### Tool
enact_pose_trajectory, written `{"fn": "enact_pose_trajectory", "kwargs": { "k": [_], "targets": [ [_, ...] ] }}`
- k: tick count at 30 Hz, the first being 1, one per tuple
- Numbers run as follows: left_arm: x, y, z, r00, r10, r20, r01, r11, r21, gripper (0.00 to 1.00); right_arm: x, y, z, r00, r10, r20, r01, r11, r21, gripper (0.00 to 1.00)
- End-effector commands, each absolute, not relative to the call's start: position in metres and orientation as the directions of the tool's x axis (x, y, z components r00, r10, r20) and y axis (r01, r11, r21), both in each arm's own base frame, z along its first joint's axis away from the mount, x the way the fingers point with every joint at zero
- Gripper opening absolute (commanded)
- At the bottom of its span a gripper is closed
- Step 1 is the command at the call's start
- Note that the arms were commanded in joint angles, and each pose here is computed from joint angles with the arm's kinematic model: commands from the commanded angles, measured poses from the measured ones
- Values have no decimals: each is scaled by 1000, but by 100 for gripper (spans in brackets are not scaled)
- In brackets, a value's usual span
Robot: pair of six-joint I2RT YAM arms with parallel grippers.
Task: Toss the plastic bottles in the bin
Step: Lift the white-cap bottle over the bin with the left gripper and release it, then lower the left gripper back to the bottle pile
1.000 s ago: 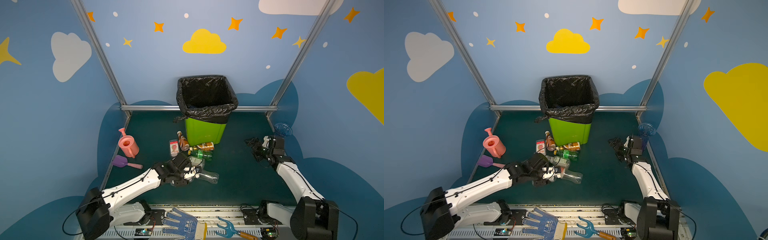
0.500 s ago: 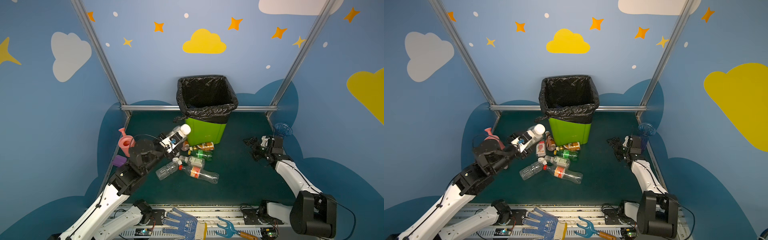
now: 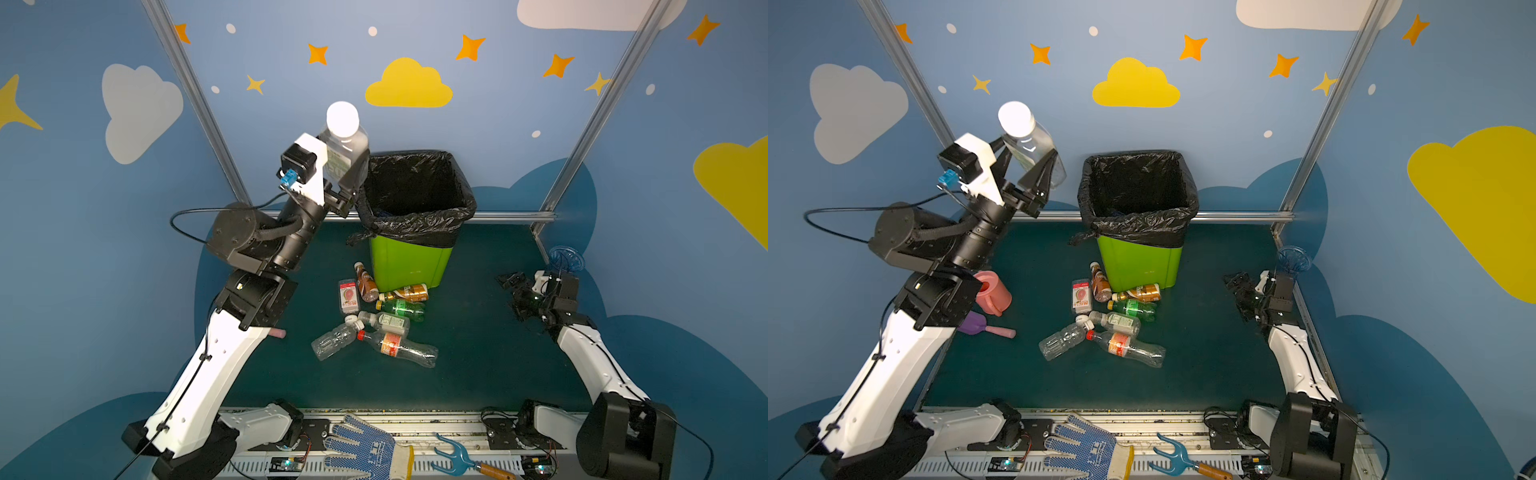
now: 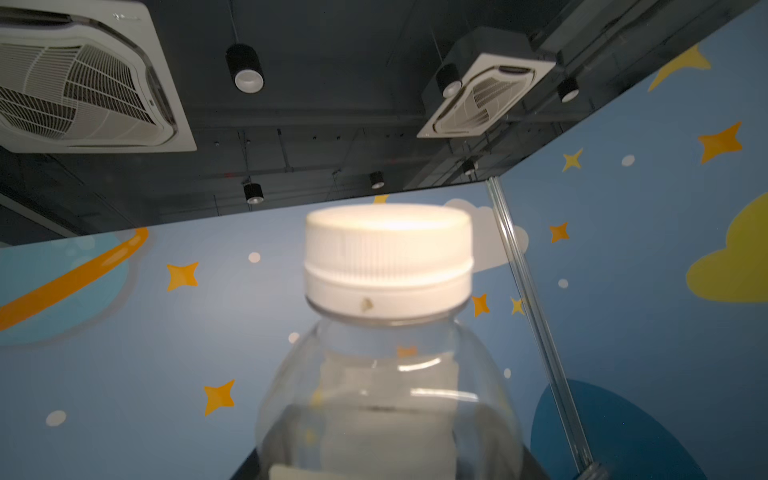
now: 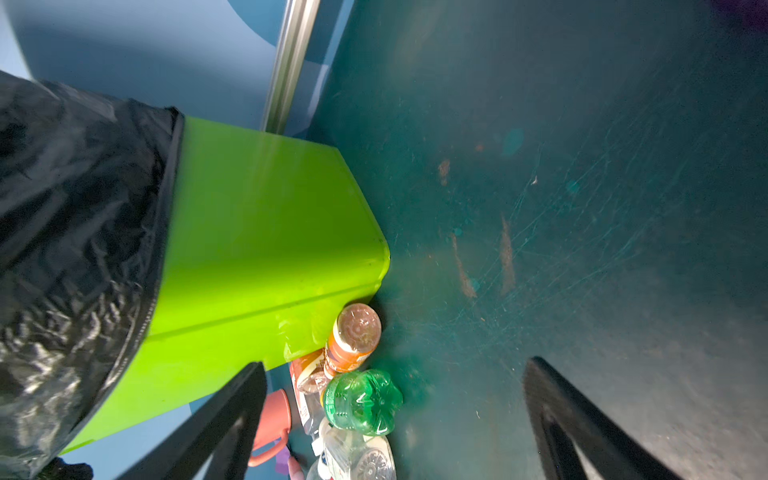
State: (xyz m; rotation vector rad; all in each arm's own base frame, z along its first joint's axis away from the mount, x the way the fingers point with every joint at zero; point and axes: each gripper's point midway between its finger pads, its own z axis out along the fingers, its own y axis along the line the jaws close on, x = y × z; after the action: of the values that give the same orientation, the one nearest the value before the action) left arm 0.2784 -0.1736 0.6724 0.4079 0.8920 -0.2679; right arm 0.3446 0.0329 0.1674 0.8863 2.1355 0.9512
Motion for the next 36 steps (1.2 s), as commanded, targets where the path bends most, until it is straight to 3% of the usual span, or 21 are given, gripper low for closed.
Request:
{"fn": "enact_pose_trajectory", "kwargs": {
  "k": [1,4,7,10,12,14,18,22,26,31,36],
  "targets": [
    [286,-186,692,615,-183,-767,471,866,171,50,338,30,175,-574,771,-274,301,510,805,95],
    [350,-212,656,468,-235,-852,516,855,47,50,335,26,176,-567,775,-278,300,509,807,95],
    [433,-238,582,233,-153,-960,471,882,-27,52,334,26,178,-570,775,-273,292,502,814,95],
    [467,-226,564,155,-189,-970,351,928,-124,70,330,20,180,-562,781,-273,295,497,816,95],
    [452,-222,591,209,-253,-945,402,903,-153,81,328,13,181,-539,792,-285,302,498,813,95],
    [421,-214,629,301,-299,-906,448,883,-143,100,328,8,181,-523,802,-290,305,494,814,95],
    [362,-182,679,438,-313,-843,448,889,-97,100,333,11,177,-538,804,-253,300,463,834,95],
    [335,-157,664,442,-235,-866,368,928,-64,100,339,20,172,-577,789,-210,285,436,854,95],
    [331,-127,605,385,-172,-907,238,968,-82,100,342,28,171,-596,778,-199,273,429,861,95],
    [344,-80,488,111,-145,-983,29,989,-142,100,344,44,182,-624,741,-248,227,476,850,95],
    [328,-33,359,-123,-217,-968,-173,965,-194,100,344,77,186,-688,662,-297,166,543,823,95]
  ]
}}
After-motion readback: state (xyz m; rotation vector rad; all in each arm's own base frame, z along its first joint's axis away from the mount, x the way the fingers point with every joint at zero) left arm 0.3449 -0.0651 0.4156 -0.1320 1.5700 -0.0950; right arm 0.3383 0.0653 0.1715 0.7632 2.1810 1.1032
